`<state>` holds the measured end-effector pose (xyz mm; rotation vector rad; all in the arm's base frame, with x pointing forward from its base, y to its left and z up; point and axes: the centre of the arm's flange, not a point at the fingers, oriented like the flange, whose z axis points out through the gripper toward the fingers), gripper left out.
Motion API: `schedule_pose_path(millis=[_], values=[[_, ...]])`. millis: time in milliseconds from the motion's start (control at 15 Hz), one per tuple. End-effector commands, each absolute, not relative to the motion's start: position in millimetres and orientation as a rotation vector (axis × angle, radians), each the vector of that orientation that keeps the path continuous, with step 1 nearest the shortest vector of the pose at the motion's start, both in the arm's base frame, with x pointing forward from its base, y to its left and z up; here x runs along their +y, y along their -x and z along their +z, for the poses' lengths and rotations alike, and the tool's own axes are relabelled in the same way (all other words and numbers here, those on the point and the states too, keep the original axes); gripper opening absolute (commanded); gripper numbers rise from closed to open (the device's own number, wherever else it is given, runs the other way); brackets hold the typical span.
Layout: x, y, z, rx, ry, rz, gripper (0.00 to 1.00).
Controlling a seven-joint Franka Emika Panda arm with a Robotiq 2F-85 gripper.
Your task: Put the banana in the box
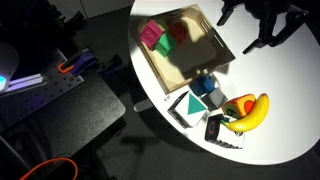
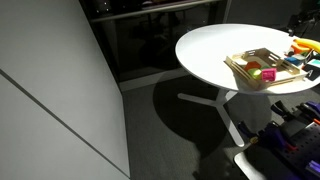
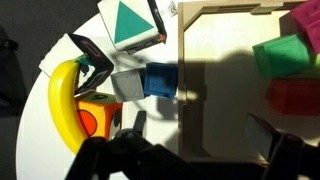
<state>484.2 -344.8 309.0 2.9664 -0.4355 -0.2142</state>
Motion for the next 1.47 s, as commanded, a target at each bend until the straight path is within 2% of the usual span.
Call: schedule_pose_path(millis=[0, 1400], values=[[-372.6, -500.4, 297.8, -0.479, -2.938, -0.22, 1.0], [-479.2, -453.5, 237.1, -0.628, -2.833, -0.19, 1.0]])
